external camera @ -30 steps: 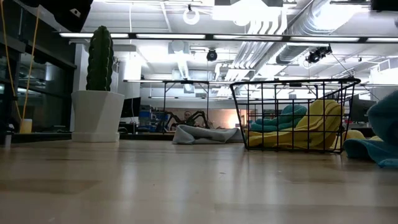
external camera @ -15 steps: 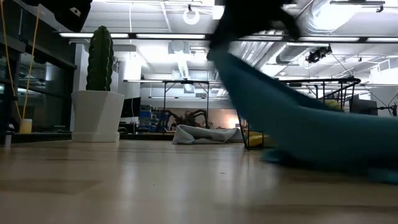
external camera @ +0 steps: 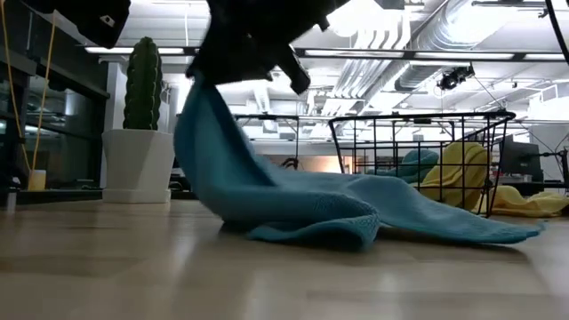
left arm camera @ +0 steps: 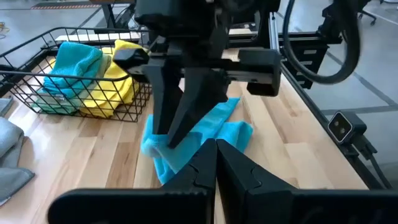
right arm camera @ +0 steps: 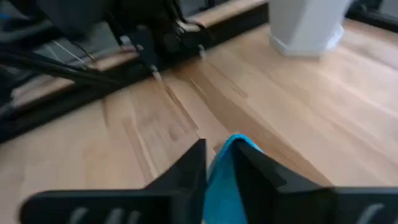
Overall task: Fold microfiber towels
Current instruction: Fold the blue microfiber towel
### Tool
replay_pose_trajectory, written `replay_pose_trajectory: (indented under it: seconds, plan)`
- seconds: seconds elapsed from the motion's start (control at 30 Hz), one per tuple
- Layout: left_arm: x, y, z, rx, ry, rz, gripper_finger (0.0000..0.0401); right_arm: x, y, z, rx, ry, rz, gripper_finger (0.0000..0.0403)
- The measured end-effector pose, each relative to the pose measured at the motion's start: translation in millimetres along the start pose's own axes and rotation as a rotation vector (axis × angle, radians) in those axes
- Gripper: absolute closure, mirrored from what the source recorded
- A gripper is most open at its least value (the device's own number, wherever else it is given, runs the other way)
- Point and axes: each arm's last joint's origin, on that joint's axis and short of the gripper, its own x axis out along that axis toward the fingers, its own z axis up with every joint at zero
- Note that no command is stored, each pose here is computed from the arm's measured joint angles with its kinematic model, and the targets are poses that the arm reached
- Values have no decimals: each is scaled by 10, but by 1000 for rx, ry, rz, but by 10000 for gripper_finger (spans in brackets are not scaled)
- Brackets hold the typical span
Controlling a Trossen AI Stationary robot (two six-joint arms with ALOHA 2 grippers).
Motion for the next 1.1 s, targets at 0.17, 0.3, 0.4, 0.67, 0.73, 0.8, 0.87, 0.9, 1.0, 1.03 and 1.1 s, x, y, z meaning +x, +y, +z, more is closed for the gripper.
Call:
replay_pose_trajectory:
  seconds: [0.17, 0.3, 0.4, 0.67, 0.73, 0.8, 0.87, 0.9, 1.0, 1.03, 1.1]
  plan:
    - [0, 0, 0, -1, 0, 0, 401, -16, 79, 117, -51, -111, 64, 260]
    - [0, 0, 0, -1, 0, 0, 401, -77, 175, 154, -134, -181, 102, 207]
    - [0, 0, -3, 0, 4, -2, 401, -106, 210, 159, -166, -199, 114, 183]
    - [0, 0, -3, 0, 4, -2, 401, 43, -40, 43, -40, 21, 52, 174]
    - [0, 0, -4, 0, 4, -2, 400, 76, -89, 52, -4, 46, 54, 173]
    - [1, 0, -7, 2, 6, -1, 400, 94, -113, 67, 6, 48, 54, 173]
    - [23, -8, -21, 9, 17, 9, 398, 99, -119, 74, 10, 43, 51, 173]
    - [39, -12, -38, 18, 30, 17, 394, 107, -131, 82, 11, 39, 45, 173]
    - [111, -28, -123, 28, 92, 66, 375, 108, -137, 80, 1, 38, 36, 173]
    - [141, -33, -171, 26, 127, 87, 366, 108, -138, 79, 1, 39, 35, 174]
    - [203, -41, -292, 16, 217, 132, 344, 108, -139, 78, 1, 40, 34, 174]
